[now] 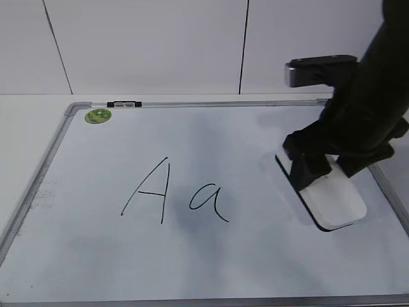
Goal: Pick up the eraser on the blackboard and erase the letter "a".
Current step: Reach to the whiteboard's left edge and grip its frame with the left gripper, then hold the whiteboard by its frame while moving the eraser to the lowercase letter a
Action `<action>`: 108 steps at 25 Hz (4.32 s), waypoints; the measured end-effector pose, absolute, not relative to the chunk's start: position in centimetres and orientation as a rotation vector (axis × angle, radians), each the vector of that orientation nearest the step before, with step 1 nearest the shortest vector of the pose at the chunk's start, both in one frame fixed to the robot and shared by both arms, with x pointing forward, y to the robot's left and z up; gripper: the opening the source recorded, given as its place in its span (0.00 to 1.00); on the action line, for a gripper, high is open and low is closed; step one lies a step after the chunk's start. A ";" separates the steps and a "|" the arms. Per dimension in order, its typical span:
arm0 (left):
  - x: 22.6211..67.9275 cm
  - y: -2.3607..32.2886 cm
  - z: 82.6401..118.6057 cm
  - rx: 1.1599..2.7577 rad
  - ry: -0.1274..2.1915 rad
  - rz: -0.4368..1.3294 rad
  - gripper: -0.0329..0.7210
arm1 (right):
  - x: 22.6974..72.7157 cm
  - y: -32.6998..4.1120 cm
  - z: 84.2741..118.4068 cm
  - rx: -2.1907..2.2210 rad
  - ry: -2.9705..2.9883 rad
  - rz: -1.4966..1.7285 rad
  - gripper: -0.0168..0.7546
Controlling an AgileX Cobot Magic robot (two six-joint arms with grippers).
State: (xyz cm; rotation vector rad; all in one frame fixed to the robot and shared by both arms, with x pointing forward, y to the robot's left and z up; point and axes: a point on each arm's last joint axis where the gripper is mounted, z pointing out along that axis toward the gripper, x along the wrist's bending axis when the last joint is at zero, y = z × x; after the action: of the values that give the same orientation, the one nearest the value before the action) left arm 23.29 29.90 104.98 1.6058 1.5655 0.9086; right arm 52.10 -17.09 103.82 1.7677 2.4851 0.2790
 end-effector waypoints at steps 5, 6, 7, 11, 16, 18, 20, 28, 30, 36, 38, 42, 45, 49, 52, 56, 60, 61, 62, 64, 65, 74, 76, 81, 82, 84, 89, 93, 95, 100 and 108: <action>23.3 29.9 105.0 1.606 1.565 0.909 0.36 | 51.8 -13.5 102.2 1.644 2.611 0.189 0.72; 23.3 29.9 105.0 1.606 1.565 0.909 0.36 | 51.8 -13.1 101.8 1.623 2.629 0.162 0.72; 23.3 29.9 105.0 1.606 1.565 0.909 0.36 | 51.6 -12.6 101.5 1.600 2.649 0.134 0.72; 23.3 29.9 105.0 1.606 1.565 0.909 0.36 | 51.1 -11.3 100.5 1.555 2.700 0.081 0.72; 23.3 29.8 105.0 1.604 1.560 0.897 0.36 | 51.1 -10.9 100.0 1.523 2.711 0.051 0.72; 23.6 29.8 105.0 1.614 1.571 0.886 0.36 | 51.1 -10.9 100.0 1.515 2.712 0.042 0.72; 24.3 29.8 105.2 1.640 1.598 0.858 0.36 | 51.1 -11.0 100.0 1.514 2.712 0.038 0.72; 31.2 29.7 108.3 1.699 1.683 0.727 0.36 | 51.1 -11.0 100.0 1.512 2.711 0.034 0.72; 33.3 29.5 108.9 1.716 1.717 0.658 0.36 | 51.1 -11.0 100.0 1.511 2.711 0.033 0.72; 40.7 29.1 109.3 1.783 1.841 0.441 0.36 | 51.1 -11.0 100.0 1.510 2.710 0.037 0.72; 43.0 29.1 108.8 1.812 1.882 0.385 0.36 | 51.1 -11.0 100.0 1.509 2.709 0.041 0.72; 47.5 29.1 107.3 1.866 1.954 0.286 0.36 | 51.2 -10.9 100.0 1.506 2.704 0.059 0.72; 50.2 29.2 105.7 1.904 2.000 0.220 0.36 | 51.2 -10.9 100.0 1.506 2.703 0.060 0.72; 52.9 29.2 103.2 1.962 2.038 0.138 0.36 | 51.3 -10.9 100.0 1.504 2.701 0.070 0.72; 54.4 29.0 101.4 1.984 2.048 0.078 0.36 | 51.3 -10.8 100.0 1.502 2.697 0.082 0.72; 55.9 28.9 98.8 2.012 2.075 -0.004 0.36 | 51.4 -10.8 100.0 1.499 2.694 0.090 0.72; 57.3 28.6 96.6 2.025 2.075 -0.094 0.36 | 51.4 -10.8 100.0 1.493 2.692 0.086 0.72; 57.6 28.6 96.3 2.026 2.073 -0.108 0.36 | 51.4 -10.8 100.0 1.493 2.692 0.086 0.72; 57.8 28.5 96.0 2.029 2.073 -0.115 0.36 | 51.4 -10.8 100.0 1.493 2.692 0.086 0.72; 58.3 28.5 95.7 2.028 2.072 -0.124 0.36 | 51.4 -10.8 100.0 1.491 2.691 0.085 0.72; 58.5 28.5 95.6 2.028 2.074 -0.127 0.36 | 51.4 -10.8 100.0 1.491 2.691 0.085 0.72; 59.1 28.5 93.5 2.041 2.105 -0.183 0.35 | 51.5 -10.9 100.0 1.486 2.689 0.082 0.72; 59.2 28.5 93.4 2.039 2.106 -0.181 0.35 | 51.5 -10.9 100.0 1.482 2.690 0.081 0.72; 59.4 28.5 92.8 2.039 2.110 -0.179 0.35 | 51.5 -10.9 100.0 1.480 2.689 0.080 0.72; 59.4 28.5 92.5 2.042 2.115 -0.188 0.35 | 51.5 -10.9 100.0 1.480 2.689 0.080 0.72; 59.5 28.5 92.5 2.041 2.115 -0.190 0.35 | 51.5 -10.9 100.0 1.477 2.688 0.078 0.72; 59.5 28.5 92.4 2.038 2.116 -0.194 0.30 | 51.5 -10.9 100.0 1.476 2.688 0.077 0.72; 59.5 28.4 92.4 2.030 2.117 -0.207 0.11 | 51.5 -10.9 100.0 1.472 2.688 0.076 0.72; 59.5 28.4 92.5 2.025 2.117 -0.213 0.07 | 51.5 -10.9 100.0 1.472 2.688 0.079 0.72; 59.5 28.4 92.5 2.024 2.119 -0.213 0.07 | 52.7 -10.1 100.4 1.468 2.681 0.090 0.72; 59.5 28.4 92.6 2.024 2.118 -0.213 0.07 | 56.9 -7.4 99.4 1.465 2.682 0.029 0.72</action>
State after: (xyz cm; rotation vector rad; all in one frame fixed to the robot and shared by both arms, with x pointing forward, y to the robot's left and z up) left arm 59.54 28.36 92.56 2.0241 2.1180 -0.2133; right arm 56.92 -7.36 99.41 1.4650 2.6818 0.0293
